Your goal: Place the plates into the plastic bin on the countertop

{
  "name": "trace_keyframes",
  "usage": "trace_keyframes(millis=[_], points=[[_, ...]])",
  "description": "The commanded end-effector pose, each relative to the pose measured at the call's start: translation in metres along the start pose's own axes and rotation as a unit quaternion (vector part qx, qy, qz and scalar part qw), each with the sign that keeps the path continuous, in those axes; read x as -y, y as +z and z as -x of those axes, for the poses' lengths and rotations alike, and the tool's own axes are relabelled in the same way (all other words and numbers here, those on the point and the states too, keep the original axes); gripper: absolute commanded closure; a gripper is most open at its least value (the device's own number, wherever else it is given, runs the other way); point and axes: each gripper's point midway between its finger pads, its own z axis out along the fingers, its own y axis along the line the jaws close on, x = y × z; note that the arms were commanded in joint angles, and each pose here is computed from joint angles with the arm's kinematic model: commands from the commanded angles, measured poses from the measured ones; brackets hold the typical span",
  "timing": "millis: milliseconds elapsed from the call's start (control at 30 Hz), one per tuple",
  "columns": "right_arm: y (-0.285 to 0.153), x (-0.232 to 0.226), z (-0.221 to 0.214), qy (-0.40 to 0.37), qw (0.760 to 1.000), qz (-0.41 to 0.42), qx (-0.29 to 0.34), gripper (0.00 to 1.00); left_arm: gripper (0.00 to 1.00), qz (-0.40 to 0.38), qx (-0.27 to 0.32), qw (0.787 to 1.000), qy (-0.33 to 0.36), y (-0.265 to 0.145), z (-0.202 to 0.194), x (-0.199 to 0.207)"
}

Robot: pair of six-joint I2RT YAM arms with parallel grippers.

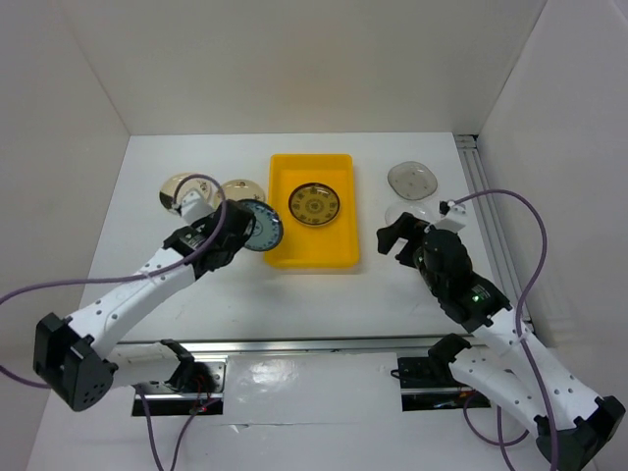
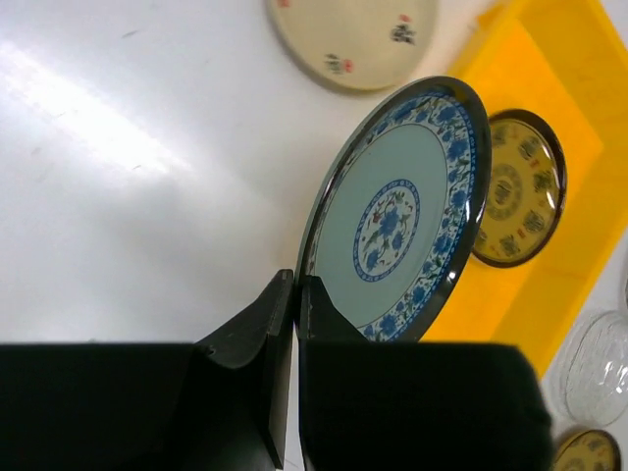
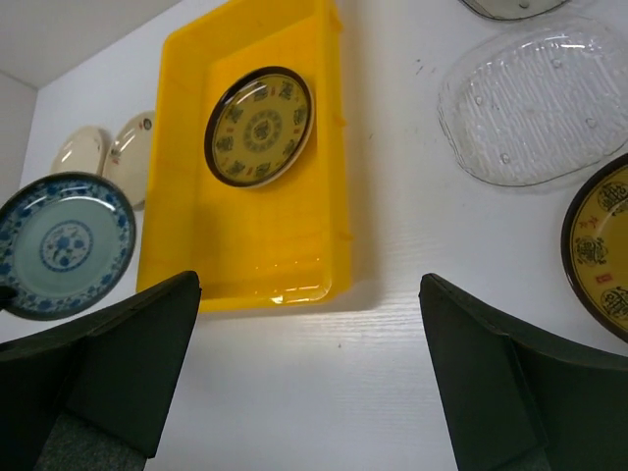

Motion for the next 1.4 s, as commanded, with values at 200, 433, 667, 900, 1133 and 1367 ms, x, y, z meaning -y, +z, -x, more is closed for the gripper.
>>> trace_keyframes(millis=[200, 433, 667, 900, 1133, 1367], points=[[-0.004, 0.045, -0.011, 0.068, 0.993, -0.099, 0.02, 0.0, 1.0, -0.117, 0.011, 0.986, 0.117, 0.047, -0.012, 0.125], [-0.012, 0.057, -0.019, 0.071, 0.991, -0.109, 0.018, 0.0, 1.0, -0.205, -0.071, 0.966, 0.138, 0.105, -0.036, 0.172], [-0.017, 0.06, -0.019, 0.075, 0.991, -0.109, 0.018, 0.0, 0.86, -0.22, -0.105, 0.959, 0.145, 0.136, -0.041, 0.191], [-0.022, 0.089, -0.036, 0.105, 0.978, -0.178, 0.013, 0.0, 0.28, -0.239, -0.119, 0.951, 0.157, 0.125, -0.051, 0.201], [-0.033, 0.125, -0.059, 0.161, 0.941, -0.297, 0.0, 0.0, 0.0, -0.264, -0.118, 0.942, 0.169, 0.084, -0.045, 0.2], [-0.035, 0.151, -0.092, 0.263, 0.906, -0.333, 0.019, 0.0, 0.0, -0.293, -0.137, 0.918, 0.229, 0.026, -0.054, 0.185]])
